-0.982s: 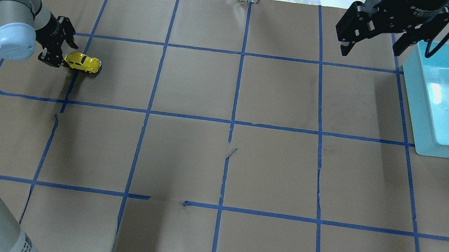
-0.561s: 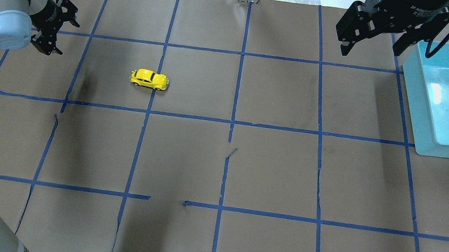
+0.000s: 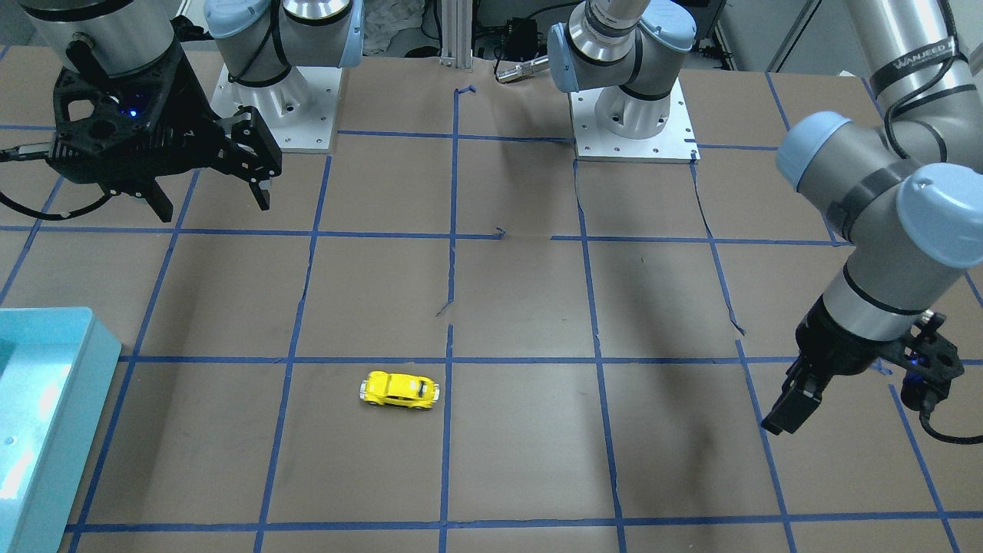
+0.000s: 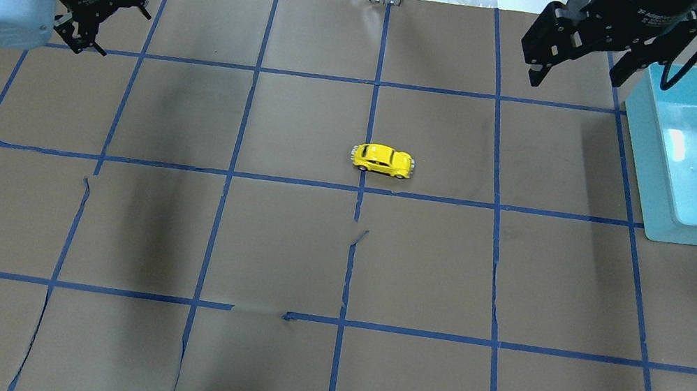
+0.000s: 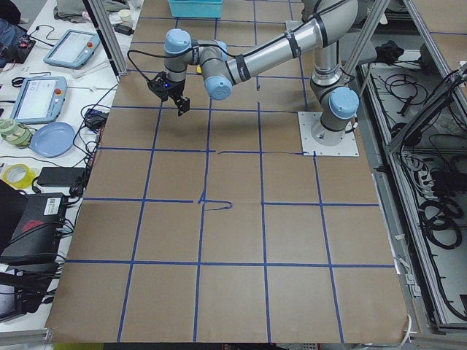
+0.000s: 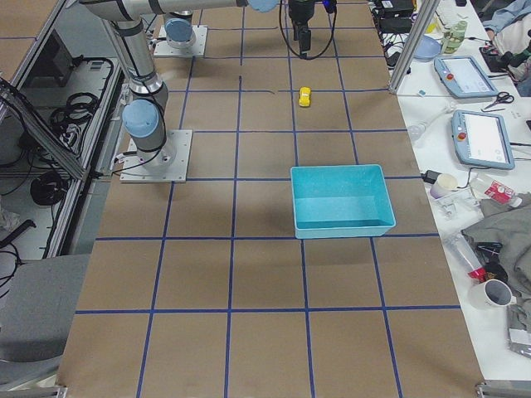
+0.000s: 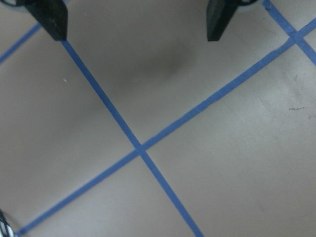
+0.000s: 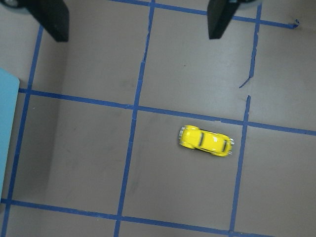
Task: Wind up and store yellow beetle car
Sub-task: 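Flick the car with the left gripper toward the blue bin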
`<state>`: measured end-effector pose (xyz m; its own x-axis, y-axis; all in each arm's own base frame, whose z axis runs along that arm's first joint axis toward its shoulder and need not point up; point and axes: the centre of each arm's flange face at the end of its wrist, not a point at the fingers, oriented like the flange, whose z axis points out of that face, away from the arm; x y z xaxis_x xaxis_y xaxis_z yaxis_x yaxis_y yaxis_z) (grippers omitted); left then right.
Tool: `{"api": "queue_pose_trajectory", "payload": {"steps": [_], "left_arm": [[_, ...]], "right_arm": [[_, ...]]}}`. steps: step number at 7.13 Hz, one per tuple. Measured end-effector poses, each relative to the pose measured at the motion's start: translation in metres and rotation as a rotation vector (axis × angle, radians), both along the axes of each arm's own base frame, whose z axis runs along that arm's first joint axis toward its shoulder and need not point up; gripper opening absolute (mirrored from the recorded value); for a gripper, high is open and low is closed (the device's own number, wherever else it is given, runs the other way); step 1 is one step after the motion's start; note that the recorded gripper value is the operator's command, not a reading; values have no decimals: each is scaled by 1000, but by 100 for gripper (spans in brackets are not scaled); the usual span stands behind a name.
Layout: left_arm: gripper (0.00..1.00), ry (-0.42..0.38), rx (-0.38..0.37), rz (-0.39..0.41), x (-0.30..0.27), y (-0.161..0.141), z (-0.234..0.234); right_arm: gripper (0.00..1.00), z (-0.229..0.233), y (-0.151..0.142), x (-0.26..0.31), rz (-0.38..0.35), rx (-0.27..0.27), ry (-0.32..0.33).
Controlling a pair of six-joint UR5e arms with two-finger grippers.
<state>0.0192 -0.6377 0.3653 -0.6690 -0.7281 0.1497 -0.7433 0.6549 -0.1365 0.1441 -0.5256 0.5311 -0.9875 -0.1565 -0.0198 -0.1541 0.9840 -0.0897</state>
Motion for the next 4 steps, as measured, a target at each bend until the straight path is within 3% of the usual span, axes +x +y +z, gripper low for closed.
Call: {"api": "queue_pose_trajectory", "payload": {"steps": [2, 4], "left_arm": [[100, -11, 77, -198, -10, 23, 54], [100, -8, 121, -304, -28, 49, 99]], "right_arm": [[100, 0, 0, 0, 0, 0, 0], [100, 0, 0, 0, 0, 0, 0]]}}
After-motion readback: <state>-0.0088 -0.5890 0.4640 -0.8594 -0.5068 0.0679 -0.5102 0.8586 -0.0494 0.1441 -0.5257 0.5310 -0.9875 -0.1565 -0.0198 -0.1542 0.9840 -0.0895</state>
